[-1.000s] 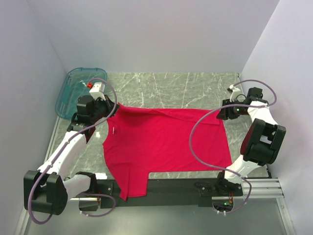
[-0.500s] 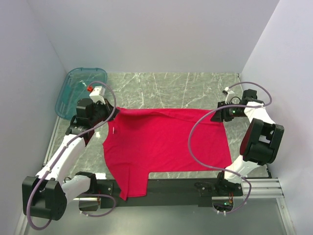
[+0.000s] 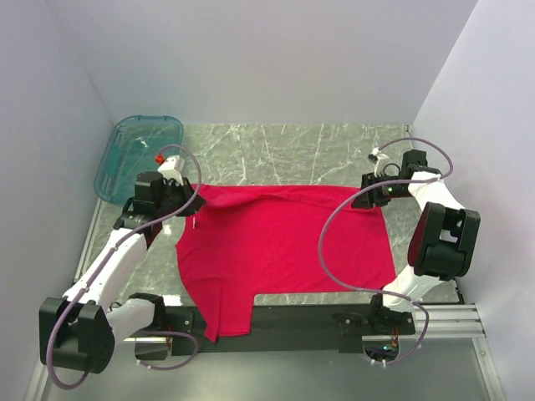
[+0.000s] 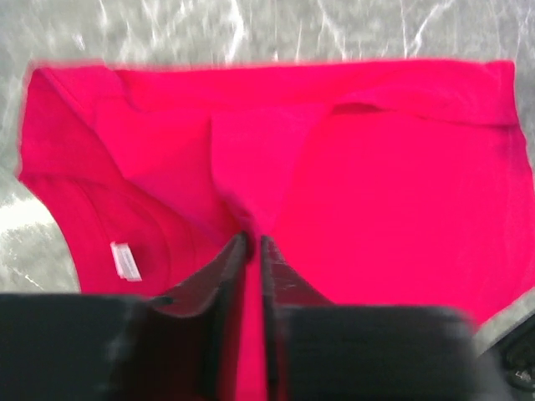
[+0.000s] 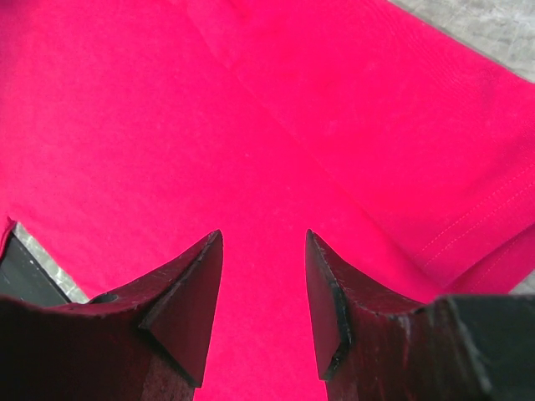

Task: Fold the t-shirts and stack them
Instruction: Fold the tshirt

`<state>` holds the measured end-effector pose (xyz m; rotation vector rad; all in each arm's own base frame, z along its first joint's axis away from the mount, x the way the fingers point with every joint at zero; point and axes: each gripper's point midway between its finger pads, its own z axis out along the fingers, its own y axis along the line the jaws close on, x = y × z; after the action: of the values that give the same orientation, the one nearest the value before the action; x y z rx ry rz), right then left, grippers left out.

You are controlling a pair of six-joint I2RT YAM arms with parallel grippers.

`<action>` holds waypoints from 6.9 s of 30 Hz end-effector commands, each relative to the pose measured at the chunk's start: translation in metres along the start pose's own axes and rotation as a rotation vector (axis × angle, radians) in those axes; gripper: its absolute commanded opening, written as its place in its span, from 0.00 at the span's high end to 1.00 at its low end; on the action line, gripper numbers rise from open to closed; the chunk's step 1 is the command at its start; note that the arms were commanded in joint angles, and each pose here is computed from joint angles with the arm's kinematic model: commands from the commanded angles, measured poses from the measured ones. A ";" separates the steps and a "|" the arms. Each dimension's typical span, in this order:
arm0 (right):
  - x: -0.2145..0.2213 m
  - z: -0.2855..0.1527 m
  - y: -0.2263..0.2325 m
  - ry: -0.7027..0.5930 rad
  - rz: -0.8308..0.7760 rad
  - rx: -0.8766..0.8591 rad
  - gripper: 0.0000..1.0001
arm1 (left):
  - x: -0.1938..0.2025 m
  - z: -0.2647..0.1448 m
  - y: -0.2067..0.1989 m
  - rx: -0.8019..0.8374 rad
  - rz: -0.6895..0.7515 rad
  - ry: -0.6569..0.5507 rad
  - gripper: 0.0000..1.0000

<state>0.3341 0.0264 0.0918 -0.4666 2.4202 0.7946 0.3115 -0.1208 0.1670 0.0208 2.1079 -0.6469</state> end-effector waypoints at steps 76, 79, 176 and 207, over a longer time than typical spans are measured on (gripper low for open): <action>-0.071 0.208 0.133 0.211 -0.947 0.453 0.96 | -0.046 -0.095 -0.011 -0.101 0.091 -0.352 0.08; -0.072 0.204 0.133 0.205 -0.948 0.456 1.00 | -0.046 -0.095 -0.010 -0.102 0.089 -0.352 0.08; -0.051 0.016 0.158 -0.137 -0.554 -0.178 0.62 | 0.068 0.131 0.029 -0.085 0.074 0.565 0.67; -0.057 0.005 0.132 -0.162 -0.495 -0.122 0.62 | 0.080 0.026 -0.093 -0.008 0.261 0.414 0.26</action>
<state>0.3159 0.1412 0.1729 -0.9711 2.0112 0.7506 0.2207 -0.2636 0.0902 0.6794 2.6330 -0.7421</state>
